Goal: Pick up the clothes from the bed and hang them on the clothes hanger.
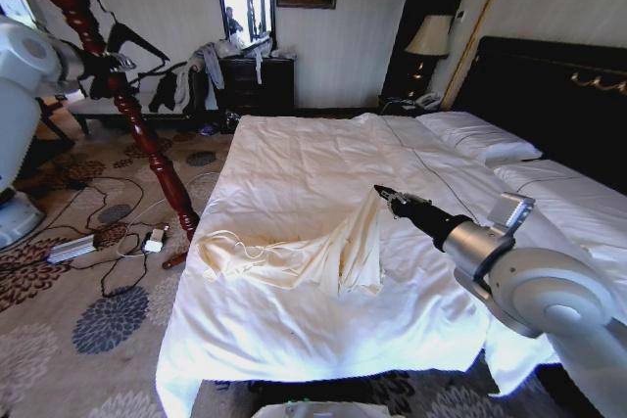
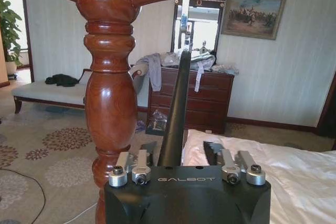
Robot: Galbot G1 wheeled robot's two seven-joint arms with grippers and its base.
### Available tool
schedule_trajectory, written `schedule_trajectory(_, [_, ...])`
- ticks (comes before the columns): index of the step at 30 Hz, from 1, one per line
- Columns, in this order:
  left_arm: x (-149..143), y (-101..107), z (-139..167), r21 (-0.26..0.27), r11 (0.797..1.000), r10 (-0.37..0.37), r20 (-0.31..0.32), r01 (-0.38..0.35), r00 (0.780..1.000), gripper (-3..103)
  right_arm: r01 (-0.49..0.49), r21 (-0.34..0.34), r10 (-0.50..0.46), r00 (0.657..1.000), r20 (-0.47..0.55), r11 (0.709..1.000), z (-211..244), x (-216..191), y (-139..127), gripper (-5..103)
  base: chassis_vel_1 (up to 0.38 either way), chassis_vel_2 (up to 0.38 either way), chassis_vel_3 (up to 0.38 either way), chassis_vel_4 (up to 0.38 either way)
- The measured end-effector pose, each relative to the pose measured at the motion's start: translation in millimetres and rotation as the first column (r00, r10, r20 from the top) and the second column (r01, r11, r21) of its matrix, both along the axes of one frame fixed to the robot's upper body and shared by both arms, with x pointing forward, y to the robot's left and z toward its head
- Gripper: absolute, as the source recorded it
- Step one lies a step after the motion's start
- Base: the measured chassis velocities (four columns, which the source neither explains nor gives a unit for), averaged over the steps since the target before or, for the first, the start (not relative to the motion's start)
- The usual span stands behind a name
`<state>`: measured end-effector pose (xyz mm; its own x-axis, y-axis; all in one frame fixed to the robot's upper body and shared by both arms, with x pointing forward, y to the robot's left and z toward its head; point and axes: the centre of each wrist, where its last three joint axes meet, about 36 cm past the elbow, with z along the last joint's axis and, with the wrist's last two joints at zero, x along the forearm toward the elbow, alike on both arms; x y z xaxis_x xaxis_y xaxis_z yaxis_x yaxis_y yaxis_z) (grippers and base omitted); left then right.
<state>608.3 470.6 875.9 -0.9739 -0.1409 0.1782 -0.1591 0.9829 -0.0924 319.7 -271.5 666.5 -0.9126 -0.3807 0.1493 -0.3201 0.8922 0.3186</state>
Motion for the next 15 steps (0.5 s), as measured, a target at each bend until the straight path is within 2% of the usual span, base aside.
schedule_trajectory(3, [-1.2, -1.3, 0.0, 0.001, 1.0, -0.01, 0.003, 0.01, 1.0, 34, 0.003, -0.001, -0.003, 1.0, 0.0, 1.0, -0.3, 0.0, 0.1, 0, 0.0, 0.0, 0.0, 0.0])
schedule_trajectory(5, [-1.8, -1.7, -0.1, 0.002, 1.0, -0.013, 0.004, 0.013, 1.0, 34, 0.003, -0.001, -0.003, 1.0, 0.001, 1.0, -0.3, 0.0, 0.1, 0, 0.0, 0.0, 0.0, 0.0])
schedule_trajectory(7, [-3.5, -2.7, -0.9, 0.005, 1.0, -0.021, 0.005, 0.021, 1.0, 24, 0.005, -0.002, -0.005, 1.0, 0.002, 1.0, -0.5, 0.0, 0.2, 0, 0.0, 0.0, 0.0, 0.0])
schedule_trajectory(8, [-4.1, -3.1, -1.4, 0.007, 1.0, -0.025, 0.006, 0.025, 1.0, 24, 0.006, -0.003, -0.006, 1.0, 0.002, 1.0, -0.7, 0.0, 0.3, 0, 0.0, 0.0, 0.0, 0.0])
schedule_trajectory(9, [-5.5, -3.3, -2.8, 0.013, 0.999, -0.03, 0.006, 0.03, 1.0, 18, 0.007, -0.005, -0.007, 1.0, 0.002, 1.0, -1.4, -0.1, 0.5, 0, 0.0, 0.0, 0.0, 0.0])
schedule_trajectory(15, [-9.4, -3.2, -1.8, 0.021, 0.999, -0.041, 0.015, 0.041, 0.999, 18, 0.011, -0.009, -0.011, 1.0, 0.004, 1.0, -2.1, -0.1, 0.5, 0, 0.0, 0.0, 0.0, 0.0])
